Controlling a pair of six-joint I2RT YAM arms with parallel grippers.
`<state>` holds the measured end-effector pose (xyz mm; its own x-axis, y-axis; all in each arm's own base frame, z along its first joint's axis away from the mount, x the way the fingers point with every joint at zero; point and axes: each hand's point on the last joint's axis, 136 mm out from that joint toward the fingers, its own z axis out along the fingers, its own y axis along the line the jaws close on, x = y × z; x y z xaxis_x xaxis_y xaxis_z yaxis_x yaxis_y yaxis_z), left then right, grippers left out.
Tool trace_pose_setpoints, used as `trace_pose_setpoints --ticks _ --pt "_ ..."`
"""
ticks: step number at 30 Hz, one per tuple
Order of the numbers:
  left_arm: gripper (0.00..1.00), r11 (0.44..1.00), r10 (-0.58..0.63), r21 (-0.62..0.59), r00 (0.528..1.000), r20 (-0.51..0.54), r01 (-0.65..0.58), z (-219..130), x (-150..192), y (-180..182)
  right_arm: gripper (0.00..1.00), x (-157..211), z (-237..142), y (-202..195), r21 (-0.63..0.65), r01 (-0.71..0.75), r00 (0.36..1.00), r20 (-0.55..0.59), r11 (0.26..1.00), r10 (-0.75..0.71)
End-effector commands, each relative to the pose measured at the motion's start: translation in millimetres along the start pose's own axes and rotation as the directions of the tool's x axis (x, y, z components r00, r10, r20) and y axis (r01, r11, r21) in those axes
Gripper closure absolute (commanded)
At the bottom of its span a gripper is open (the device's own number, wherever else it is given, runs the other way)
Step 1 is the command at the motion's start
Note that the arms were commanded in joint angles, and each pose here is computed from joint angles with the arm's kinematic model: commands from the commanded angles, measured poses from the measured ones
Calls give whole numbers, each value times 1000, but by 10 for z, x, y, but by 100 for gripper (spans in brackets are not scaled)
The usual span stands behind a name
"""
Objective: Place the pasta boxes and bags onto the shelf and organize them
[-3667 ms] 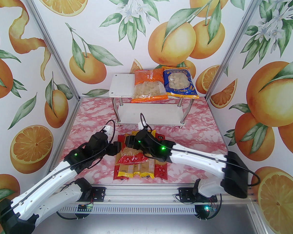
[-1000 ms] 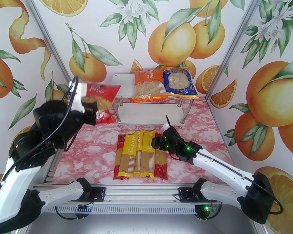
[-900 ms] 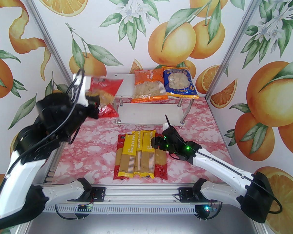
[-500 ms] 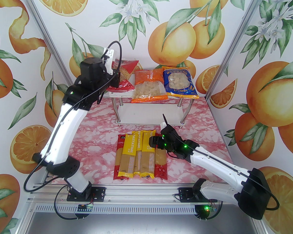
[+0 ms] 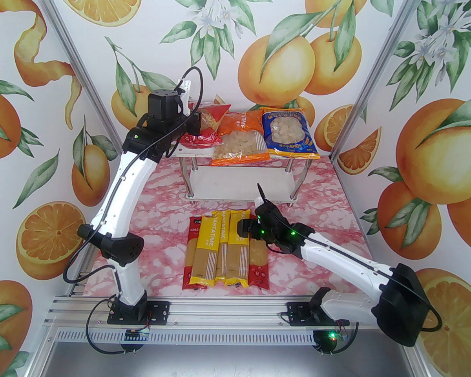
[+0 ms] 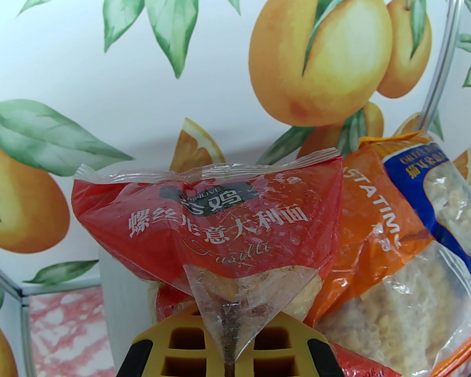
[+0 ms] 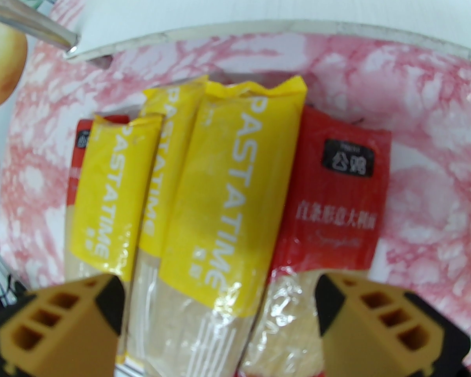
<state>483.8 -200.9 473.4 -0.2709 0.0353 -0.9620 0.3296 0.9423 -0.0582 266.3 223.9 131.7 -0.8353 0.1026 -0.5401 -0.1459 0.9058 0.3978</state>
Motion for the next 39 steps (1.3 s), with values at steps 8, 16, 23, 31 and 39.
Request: trace_pose_setpoints --ticks 8,16,23,31,39 --pt "100 999 -28 -20 999 46 29 74 -88 71 15 -70 42 87 -33 0 1000 3 999 0" --pt "100 998 -65 -24 997 -32 64 228 230 72 14 -26 98 55 -21 -2 1000 -15 1000 2" --pt "33 997 -70 5 995 -76 71 193 474 -36 14 2 155 60 -20 -9 999 -36 1000 8" --pt "7 995 -78 57 996 -42 81 1 465 -139 14 16 179 68 -23 -14 999 -43 1000 13" --pt "8 990 -26 139 955 296 -16 -543 -358 -446 14 32 188 77 -30 -25 998 -50 999 24"
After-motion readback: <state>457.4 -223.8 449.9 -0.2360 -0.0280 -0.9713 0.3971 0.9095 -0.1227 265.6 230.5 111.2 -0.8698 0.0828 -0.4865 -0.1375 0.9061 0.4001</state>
